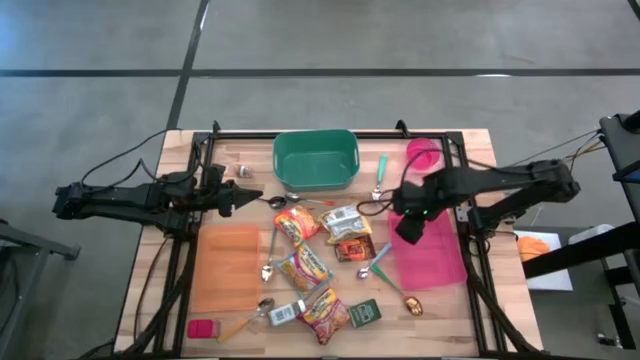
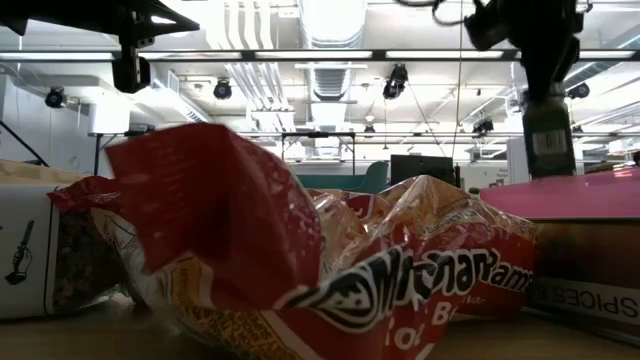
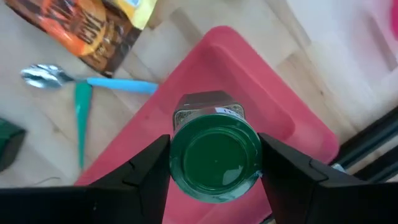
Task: Pick & Place Food Item
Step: Put the green spice bottle into the pink bin, then put the yellow noodle pack into the green bin
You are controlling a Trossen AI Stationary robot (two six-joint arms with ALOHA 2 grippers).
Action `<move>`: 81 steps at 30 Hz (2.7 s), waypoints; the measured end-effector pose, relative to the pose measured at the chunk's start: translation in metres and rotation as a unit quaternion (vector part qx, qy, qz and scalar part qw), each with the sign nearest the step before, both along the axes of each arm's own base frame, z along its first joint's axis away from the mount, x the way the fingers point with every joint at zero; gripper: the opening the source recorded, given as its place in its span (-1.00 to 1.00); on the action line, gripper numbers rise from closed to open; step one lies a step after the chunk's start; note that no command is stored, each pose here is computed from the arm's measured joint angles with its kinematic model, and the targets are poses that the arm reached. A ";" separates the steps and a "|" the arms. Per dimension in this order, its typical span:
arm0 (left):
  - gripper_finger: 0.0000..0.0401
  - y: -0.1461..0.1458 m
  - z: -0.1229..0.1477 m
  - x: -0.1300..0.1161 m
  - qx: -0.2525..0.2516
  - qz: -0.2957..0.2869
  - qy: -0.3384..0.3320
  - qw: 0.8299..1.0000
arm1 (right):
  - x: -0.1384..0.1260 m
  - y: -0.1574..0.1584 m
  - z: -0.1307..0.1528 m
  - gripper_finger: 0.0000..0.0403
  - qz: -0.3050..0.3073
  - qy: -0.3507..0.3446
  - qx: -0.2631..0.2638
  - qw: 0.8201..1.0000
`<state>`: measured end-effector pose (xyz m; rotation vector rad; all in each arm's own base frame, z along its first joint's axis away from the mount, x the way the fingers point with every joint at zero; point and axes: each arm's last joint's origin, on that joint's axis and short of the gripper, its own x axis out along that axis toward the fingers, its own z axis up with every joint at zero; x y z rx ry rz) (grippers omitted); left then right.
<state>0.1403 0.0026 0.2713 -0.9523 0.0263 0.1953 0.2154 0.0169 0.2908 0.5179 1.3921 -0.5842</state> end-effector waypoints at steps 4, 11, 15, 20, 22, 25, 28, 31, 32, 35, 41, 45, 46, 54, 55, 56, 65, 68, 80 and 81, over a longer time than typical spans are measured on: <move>-1.00 0.000 0.000 0.000 0.000 0.000 0.000 1.000 | 0.011 0.001 -0.018 0.00 0.013 0.009 -0.025 1.000; -1.00 0.000 0.000 0.000 0.000 0.000 0.000 1.000 | 0.014 0.001 -0.044 0.00 0.023 -0.005 -0.024 0.999; -1.00 0.000 0.000 0.000 0.000 0.000 0.000 1.000 | 0.008 0.000 -0.058 0.00 0.023 0.010 -0.025 0.999; -1.00 0.000 0.000 0.000 0.000 0.000 0.000 1.000 | 0.005 -0.001 -0.066 0.00 0.023 -0.007 -0.027 0.999; -1.00 0.000 0.000 0.000 0.000 0.000 0.000 1.000 | 0.004 -0.001 -0.066 0.00 0.019 -0.012 -0.027 0.999; -1.00 0.000 0.000 0.000 0.000 0.000 0.000 1.000 | 0.004 -0.001 -0.064 0.00 -0.001 -0.022 -0.024 0.999; -1.00 0.000 0.000 0.000 0.000 0.000 0.000 1.000 | 0.004 -0.002 -0.060 0.00 -0.051 -0.033 -0.015 0.998; -1.00 0.000 0.000 0.000 0.000 0.000 0.000 1.000 | 0.003 -0.004 -0.058 0.00 -0.100 -0.039 -0.010 0.994; -1.00 0.000 0.000 0.000 -0.001 0.000 0.000 1.000 | 0.003 -0.005 -0.059 0.00 -0.119 -0.039 -0.008 0.992; -1.00 0.000 0.000 0.000 -0.002 0.000 0.000 1.000 | 0.003 -0.006 -0.060 0.00 -0.175 -0.042 -0.004 0.984; -1.00 0.000 0.000 0.000 -0.002 0.000 0.000 1.000 | 0.002 -0.008 -0.063 0.00 -0.245 -0.047 -0.011 0.968; -1.00 0.000 0.000 0.000 -0.002 0.001 0.000 1.000 | 0.003 -0.010 -0.064 0.00 -0.262 -0.049 -0.013 0.964; -1.00 0.000 0.000 0.000 -0.002 0.001 0.000 1.000 | 0.003 -0.010 -0.064 0.00 -0.266 -0.049 -0.013 0.963; -1.00 0.000 0.000 0.000 -0.001 0.002 0.000 1.000 | 0.004 -0.012 -0.064 0.00 -0.298 -0.058 -0.022 0.953; -1.00 0.000 0.000 0.000 -0.001 0.002 0.000 1.000 | 0.004 -0.012 -0.064 0.00 -0.298 -0.057 -0.022 0.953; -1.00 0.000 0.000 0.000 -0.001 0.002 0.000 1.000 | 0.004 -0.012 -0.064 0.02 -0.298 -0.058 -0.023 0.953; -1.00 0.000 0.000 0.000 0.000 0.002 0.000 1.000 | 0.004 -0.012 -0.065 0.43 -0.297 -0.055 -0.025 0.953; -1.00 0.000 0.000 0.000 0.000 0.002 0.001 1.000 | 0.004 -0.012 -0.065 0.50 -0.296 -0.055 -0.023 0.953; -1.00 0.000 0.000 0.000 -0.002 -0.005 0.000 1.000 | 0.009 -0.012 -0.051 0.55 -0.266 -0.076 -0.026 0.961; -1.00 -0.001 0.000 0.000 -0.003 -0.008 0.000 1.000 | 0.010 -0.012 -0.048 0.55 -0.261 -0.078 -0.030 0.962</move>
